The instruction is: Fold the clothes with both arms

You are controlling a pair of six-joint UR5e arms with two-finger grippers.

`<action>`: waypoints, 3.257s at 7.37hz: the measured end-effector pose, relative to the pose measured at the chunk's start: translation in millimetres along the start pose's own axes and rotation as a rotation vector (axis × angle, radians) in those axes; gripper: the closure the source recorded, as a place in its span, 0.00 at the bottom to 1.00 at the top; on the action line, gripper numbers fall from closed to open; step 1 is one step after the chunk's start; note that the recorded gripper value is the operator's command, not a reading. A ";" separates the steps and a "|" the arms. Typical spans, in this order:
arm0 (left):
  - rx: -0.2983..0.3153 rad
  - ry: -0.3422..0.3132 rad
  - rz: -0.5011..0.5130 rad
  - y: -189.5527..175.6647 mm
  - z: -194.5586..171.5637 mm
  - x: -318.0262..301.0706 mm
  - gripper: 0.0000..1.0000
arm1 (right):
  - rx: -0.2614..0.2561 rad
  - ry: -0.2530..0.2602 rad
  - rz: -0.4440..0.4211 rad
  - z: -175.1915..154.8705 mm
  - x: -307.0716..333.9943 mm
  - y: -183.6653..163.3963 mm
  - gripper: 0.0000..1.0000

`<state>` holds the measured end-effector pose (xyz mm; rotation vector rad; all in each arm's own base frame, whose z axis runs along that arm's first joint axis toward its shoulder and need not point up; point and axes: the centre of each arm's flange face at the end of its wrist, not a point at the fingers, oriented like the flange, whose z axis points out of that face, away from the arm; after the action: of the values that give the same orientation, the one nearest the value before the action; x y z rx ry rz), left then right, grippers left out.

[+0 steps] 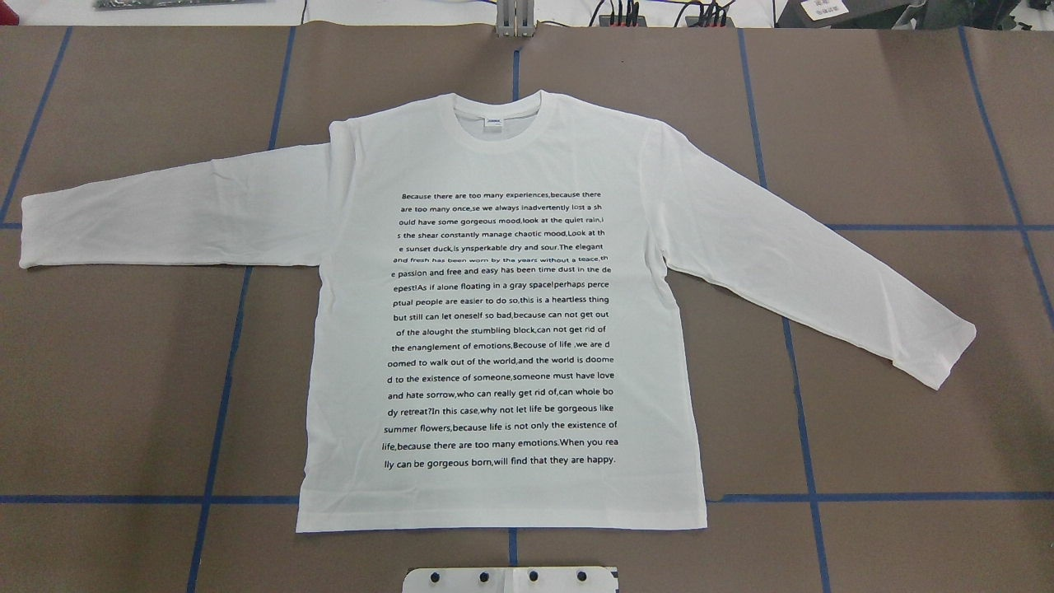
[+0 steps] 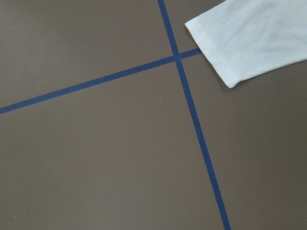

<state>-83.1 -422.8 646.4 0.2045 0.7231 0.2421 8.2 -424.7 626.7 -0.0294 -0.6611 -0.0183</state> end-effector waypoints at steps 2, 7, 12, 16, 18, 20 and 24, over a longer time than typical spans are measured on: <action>0.047 -0.015 0.047 -6.0 -2.0 0.2 0.00 | 0.041 -0.024 -0.065 -18.9 -33.4 -12.5 0.00; 0.190 -0.049 0.168 -61.8 -27.0 8.6 0.00 | 0.139 -0.095 -0.155 -43.0 -70.8 -44.8 0.00; 0.200 -0.047 0.179 -64.7 -28.9 10.0 0.00 | 0.244 -0.126 0.017 41.8 -154.1 2.7 0.01; 0.190 -0.044 0.172 -62.5 -23.7 5.7 0.00 | 0.276 -0.201 0.054 114.4 -131.9 27.6 0.19; 0.189 -0.043 0.172 -62.2 -23.0 5.1 0.00 | 0.270 -0.195 0.059 131.1 -126.6 20.4 0.19; 0.188 -0.043 0.171 -62.2 -22.8 5.0 0.00 | 0.264 -0.189 0.062 138.7 -125.0 16.1 0.21; 0.189 -0.043 0.171 -62.4 -23.0 5.1 0.00 | 0.250 -0.178 0.067 147.0 -120.7 17.6 0.23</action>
<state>-85.7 -478.5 609.7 0.4512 0.6864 0.3316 -176.7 -401.3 668.2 0.1897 -0.8357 0.1331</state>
